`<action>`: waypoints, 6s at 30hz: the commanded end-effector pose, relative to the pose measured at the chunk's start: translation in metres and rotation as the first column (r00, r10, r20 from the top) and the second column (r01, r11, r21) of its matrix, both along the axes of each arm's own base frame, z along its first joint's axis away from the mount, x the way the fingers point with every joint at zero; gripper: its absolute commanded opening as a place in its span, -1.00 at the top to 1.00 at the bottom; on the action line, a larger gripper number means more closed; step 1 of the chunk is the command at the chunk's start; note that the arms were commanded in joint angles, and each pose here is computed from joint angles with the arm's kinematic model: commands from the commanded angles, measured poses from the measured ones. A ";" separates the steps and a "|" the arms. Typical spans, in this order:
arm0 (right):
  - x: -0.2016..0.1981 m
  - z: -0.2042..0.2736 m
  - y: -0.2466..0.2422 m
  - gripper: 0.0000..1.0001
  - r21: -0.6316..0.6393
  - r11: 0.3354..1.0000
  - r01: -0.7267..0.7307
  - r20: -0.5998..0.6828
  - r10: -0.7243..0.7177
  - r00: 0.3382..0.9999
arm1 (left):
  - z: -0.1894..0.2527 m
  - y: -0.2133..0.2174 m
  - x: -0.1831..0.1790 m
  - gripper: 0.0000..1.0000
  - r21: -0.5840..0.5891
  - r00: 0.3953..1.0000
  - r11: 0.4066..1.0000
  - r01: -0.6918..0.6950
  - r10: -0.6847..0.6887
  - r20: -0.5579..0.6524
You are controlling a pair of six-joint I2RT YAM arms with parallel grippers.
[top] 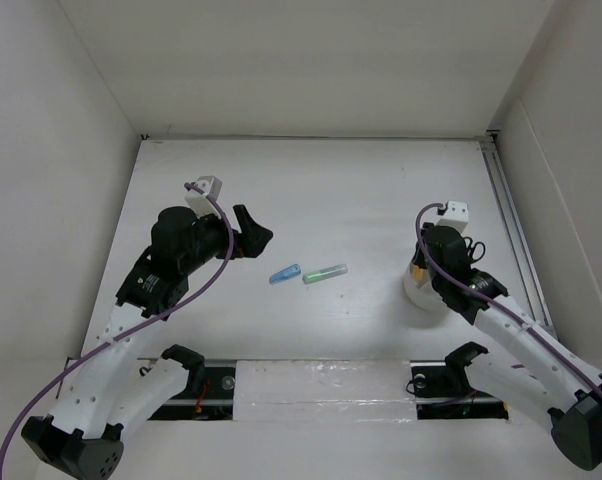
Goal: Sort the stationery into containers
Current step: Place the pen in the storage box, then pick up the pen from the center of the board.
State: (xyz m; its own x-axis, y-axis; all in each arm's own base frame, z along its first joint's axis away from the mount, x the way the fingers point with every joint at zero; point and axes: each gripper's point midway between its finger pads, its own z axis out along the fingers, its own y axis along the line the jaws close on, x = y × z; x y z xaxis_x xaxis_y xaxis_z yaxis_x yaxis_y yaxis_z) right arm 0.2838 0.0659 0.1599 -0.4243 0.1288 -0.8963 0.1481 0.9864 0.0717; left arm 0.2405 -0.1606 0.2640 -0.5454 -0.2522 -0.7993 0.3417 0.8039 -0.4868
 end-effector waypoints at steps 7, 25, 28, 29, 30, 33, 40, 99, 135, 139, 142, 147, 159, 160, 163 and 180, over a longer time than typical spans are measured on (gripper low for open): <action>0.008 0.024 -0.002 0.72 0.019 0.999 0.026 0.060 -0.027 0.998 | 0.018 -0.004 0.000 -1.00 -0.021 0.997 0.999 0.026 -0.024 0.069; 0.008 0.021 -0.007 0.65 0.008 0.998 0.056 0.052 -0.057 0.997 | 0.020 -0.006 -0.003 -1.00 -0.024 0.996 0.999 0.035 -0.033 0.077; 0.008 0.021 -0.007 0.59 0.008 0.998 0.056 0.052 -0.057 0.997 | 0.020 -0.006 -0.003 -1.00 -0.024 0.996 0.999 0.035 -0.033 0.077; 0.007 0.021 -0.005 0.59 0.012 0.999 0.048 0.050 -0.049 0.998 | 0.020 -0.006 -0.003 -1.00 -0.024 0.996 0.999 0.035 -0.033 0.077; 0.007 0.021 -0.005 0.54 0.012 0.999 0.048 0.050 -0.049 0.998 | 0.020 -0.006 -0.003 -1.00 -0.024 0.996 0.999 0.035 -0.033 0.077; 0.007 0.021 -0.005 0.51 0.012 0.999 0.048 0.050 -0.049 0.998 | 0.020 -0.006 -0.003 -1.00 -0.024 0.996 0.999 0.035 -0.033 0.077; 0.007 0.025 -0.002 0.59 0.013 0.999 0.034 0.064 -0.034 0.997 | 0.020 -0.006 -0.003 -1.00 -0.024 0.996 0.999 0.035 -0.033 0.077; 0.008 0.021 -0.002 0.29 0.001 0.997 0.072 0.048 -0.072 0.996 | 0.020 -0.004 -0.002 -1.00 -0.022 0.997 0.999 0.026 -0.025 0.078; -0.002 0.051 0.090 -1.00 0.070 0.998 0.001 0.086 -0.007 0.996 | 0.001 0.038 0.024 -1.00 0.031 0.967 0.966 -0.255 0.256 -0.004; 0.010 0.067 0.103 -1.00 0.022 0.986 0.168 0.098 -0.169 0.981 | 0.001 0.048 0.026 -1.00 0.049 0.952 0.951 -0.306 0.306 0.008; 0.023 0.054 0.148 -1.00 0.082 0.980 0.182 -0.013 -0.182 0.983 | -0.003 0.052 0.027 -1.00 0.054 0.944 0.943 -0.329 0.330 0.001; 0.031 0.025 0.176 -1.00 0.169 0.926 0.336 -0.073 -0.329 0.942 | 0.000 0.054 0.027 -1.00 0.050 0.941 0.939 -0.339 0.339 0.012; 0.028 -0.077 0.185 -0.65 0.378 0.751 0.542 -0.417 -0.384 0.824 | 0.005 0.051 0.019 -1.00 0.019 0.951 0.951 -0.309 0.308 0.030; 0.028 -0.081 0.184 -0.62 0.368 0.754 0.544 -0.420 -0.387 0.821 | 0.005 0.048 0.018 -1.00 0.015 0.955 0.955 -0.295 0.295 0.026; 0.022 -0.085 0.193 -0.62 0.325 0.762 0.560 -0.438 -0.404 0.803 | 0.005 0.047 0.017 -1.00 0.019 0.959 0.959 -0.282 0.282 0.029; 0.002 -0.158 0.210 -0.35 0.250 0.672 0.697 -0.642 -0.423 0.639 | 0.013 0.042 0.009 -1.00 -0.014 0.968 0.969 -0.246 0.247 0.052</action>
State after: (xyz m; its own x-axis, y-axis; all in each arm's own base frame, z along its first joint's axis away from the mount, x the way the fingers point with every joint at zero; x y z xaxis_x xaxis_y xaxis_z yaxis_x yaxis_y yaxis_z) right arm 0.2947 0.2640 0.0269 -0.4759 0.7537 -0.4533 0.7624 0.6105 0.2146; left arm 0.2486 -0.1152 0.2708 -0.4414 -0.3746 -0.8154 0.1291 0.8727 -0.4709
